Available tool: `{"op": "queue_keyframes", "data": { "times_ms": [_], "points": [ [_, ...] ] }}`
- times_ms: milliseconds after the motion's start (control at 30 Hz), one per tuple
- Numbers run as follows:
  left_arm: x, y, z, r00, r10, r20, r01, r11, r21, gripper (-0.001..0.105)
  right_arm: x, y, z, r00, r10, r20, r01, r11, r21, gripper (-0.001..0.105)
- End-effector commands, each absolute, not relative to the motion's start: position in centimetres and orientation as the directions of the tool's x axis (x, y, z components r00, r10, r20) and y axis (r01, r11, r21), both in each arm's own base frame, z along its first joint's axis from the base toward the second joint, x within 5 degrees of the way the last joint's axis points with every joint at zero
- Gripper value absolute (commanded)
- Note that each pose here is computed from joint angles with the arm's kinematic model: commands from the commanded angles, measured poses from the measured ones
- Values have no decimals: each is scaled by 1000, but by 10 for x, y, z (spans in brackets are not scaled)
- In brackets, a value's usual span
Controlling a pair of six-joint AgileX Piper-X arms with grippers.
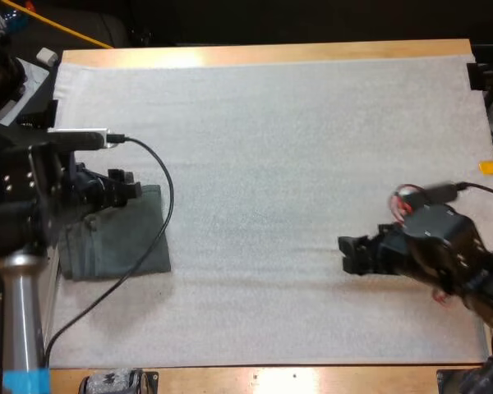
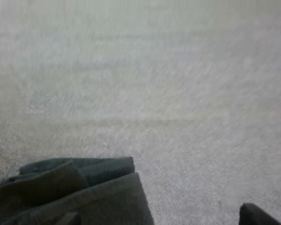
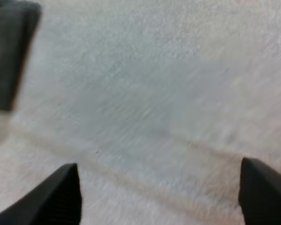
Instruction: Pick towel from pile, fold and stack
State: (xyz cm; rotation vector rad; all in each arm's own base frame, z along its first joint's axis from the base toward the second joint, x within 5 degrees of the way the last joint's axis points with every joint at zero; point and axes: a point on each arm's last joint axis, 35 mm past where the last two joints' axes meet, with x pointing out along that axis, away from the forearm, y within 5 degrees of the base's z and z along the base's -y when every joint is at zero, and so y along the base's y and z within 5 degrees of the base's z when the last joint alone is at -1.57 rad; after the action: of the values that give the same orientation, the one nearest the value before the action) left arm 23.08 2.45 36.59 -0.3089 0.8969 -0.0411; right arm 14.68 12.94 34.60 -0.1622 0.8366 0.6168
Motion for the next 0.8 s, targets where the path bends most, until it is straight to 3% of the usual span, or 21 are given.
{"op": "queue_keyframes", "data": {
  "times_ms": [0,200,400,467,767],
  "points": [
    [214,18,379,654,-189,-733,-60,952,-300,64,170,132,338,535,410,-739,-554,831,60,67],
    [199,2,388,662,-244,-709,22,952,-306,64,203,112,328,568,339,-750,-471,881,41,67],
    [193,-16,391,643,-299,-705,107,947,-304,64,219,65,326,600,226,-767,-339,941,12,67],
    [194,-13,392,652,-285,-703,99,951,-293,64,221,67,325,602,217,-769,-331,944,7,66],
    [190,-10,394,667,-227,-710,73,968,-241,64,213,7,335,644,46,-763,-130,990,-49,66]
  ]
}}
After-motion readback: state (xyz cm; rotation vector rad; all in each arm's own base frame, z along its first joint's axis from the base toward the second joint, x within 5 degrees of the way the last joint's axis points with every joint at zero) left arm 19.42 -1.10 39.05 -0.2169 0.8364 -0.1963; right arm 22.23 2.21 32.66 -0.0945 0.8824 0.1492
